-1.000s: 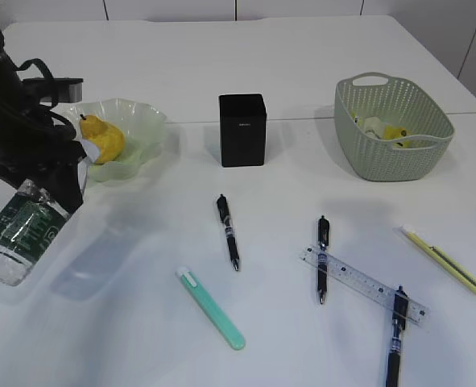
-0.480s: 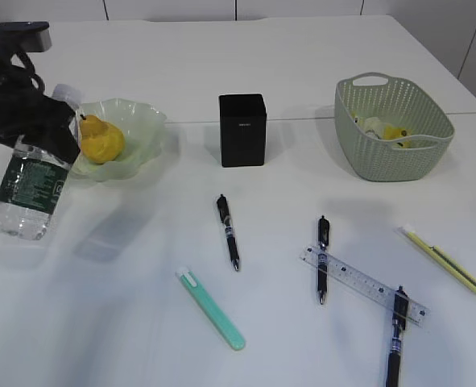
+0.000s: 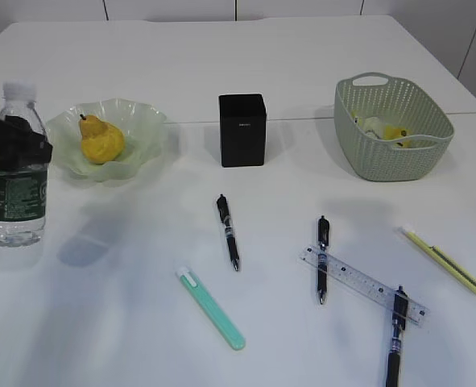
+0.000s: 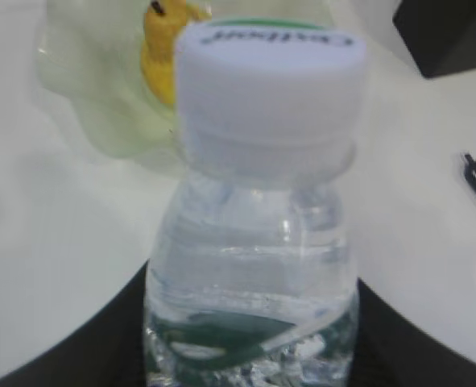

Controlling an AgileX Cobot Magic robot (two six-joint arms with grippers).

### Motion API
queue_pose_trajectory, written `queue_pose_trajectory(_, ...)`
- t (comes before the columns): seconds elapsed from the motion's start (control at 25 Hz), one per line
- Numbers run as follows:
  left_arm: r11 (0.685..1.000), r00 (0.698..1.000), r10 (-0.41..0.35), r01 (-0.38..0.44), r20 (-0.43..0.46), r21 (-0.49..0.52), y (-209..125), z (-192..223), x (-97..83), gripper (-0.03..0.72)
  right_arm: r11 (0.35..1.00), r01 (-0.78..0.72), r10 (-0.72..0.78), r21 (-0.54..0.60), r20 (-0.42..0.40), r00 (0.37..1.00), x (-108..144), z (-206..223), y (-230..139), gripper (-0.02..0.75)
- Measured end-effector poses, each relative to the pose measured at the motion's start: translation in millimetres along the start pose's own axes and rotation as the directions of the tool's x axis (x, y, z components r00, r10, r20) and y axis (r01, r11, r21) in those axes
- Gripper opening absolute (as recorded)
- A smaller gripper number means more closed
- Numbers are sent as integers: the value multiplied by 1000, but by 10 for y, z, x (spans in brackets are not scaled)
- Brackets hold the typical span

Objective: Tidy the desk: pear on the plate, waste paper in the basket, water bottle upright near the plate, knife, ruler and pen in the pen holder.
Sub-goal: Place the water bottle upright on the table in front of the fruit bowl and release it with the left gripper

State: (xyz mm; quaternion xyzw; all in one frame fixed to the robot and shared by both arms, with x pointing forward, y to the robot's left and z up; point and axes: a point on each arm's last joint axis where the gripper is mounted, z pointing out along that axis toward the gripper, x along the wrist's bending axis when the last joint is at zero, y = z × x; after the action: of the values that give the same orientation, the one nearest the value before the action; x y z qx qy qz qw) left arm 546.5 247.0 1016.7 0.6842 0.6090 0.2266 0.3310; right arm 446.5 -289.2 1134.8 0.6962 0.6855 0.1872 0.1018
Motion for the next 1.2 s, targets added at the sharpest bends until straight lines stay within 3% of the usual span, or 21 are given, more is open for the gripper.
queue_pose_trajectory(0.2,975,997,-25,10,-68,-220,-183,-103,86,356,1000,0,0,0,0,1000,0,0,0,458)
queue_pose_trajectory(0.4,903,990,-12,-50,-143,-428,-292,-139,166,356,1000,0,0,0,0,1000,0,0,0,458)
queue_pose_trajectory(0.52,862,985,-10,-78,-170,-501,-290,-103,192,356,1000,0,0,0,0,1000,0,0,0,458)
queue_pose_trajectory(0.76,789,978,-33,-100,-205,-607,-269,42,238,356,1000,0,0,0,0,1000,0,0,0,458)
queue_pose_trajectory(1.0,771,980,-101,-33,-174,-636,-377,294,279,356,1000,0,0,0,0,1000,0,0,0,458)
queue_pose_trajectory(1.08,750,981,-105,-29,-162,-661,-395,350,279,356,1000,0,0,0,0,1000,0,0,0,458)
queue_pose_trajectory(1.2,745,987,-92,-22,-135,-667,-442,440,262,356,1000,0,0,0,0,1000,0,0,0,458)
